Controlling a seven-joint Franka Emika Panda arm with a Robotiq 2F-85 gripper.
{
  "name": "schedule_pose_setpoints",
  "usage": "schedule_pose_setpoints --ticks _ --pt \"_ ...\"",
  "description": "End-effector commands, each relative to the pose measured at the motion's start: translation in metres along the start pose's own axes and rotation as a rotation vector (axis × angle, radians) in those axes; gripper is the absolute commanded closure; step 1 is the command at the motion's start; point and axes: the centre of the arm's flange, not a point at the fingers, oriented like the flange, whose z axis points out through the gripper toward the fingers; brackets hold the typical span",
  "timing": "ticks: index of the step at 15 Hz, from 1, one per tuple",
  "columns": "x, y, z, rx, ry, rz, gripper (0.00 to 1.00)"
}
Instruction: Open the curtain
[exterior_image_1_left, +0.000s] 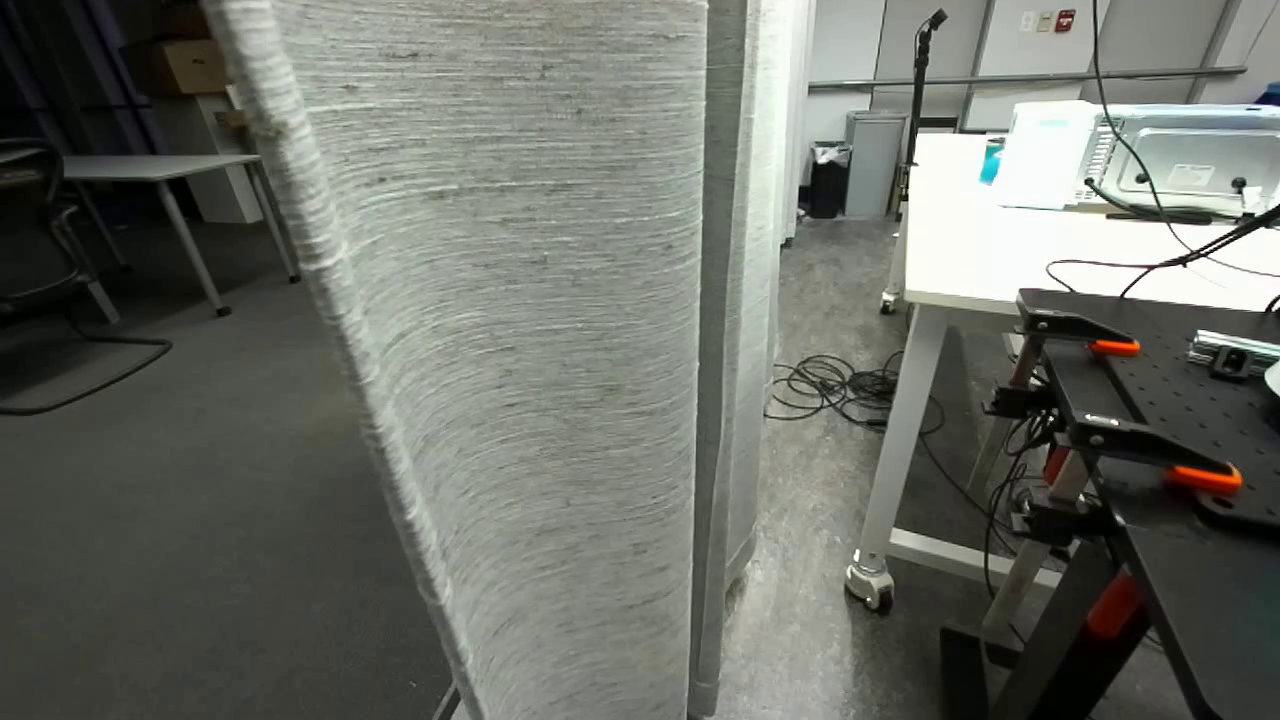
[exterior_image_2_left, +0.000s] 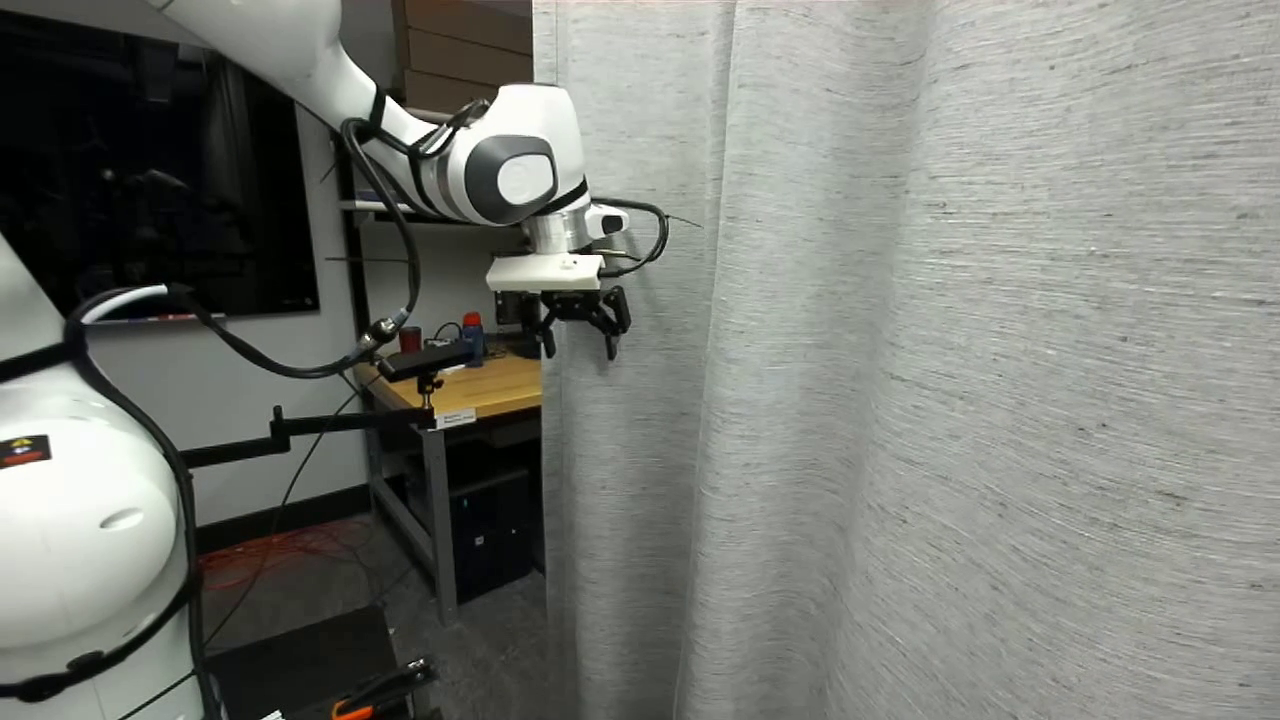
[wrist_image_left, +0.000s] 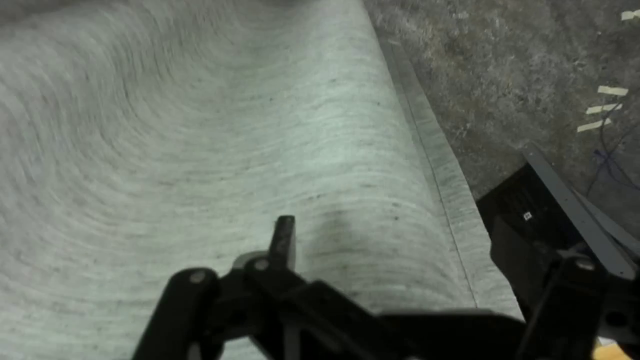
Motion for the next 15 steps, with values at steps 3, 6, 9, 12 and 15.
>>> schedule_pose_setpoints --ticks 3,6,9,12,15 --pt "0.022 0.028 -0.007 -0.020 0.173 -0.163 0.00" --pt "0.022 0.046 -0.001 -0.052 0.223 -0.226 0.00" --pt "0.018 0.062 0.010 -0.072 0.245 -0.226 0.09" --pt "0.012 0.074 0.017 -0.103 0.259 -0.207 0.42" --pt "0.007 0.085 0.014 -0.160 0.261 -0.183 0.67"
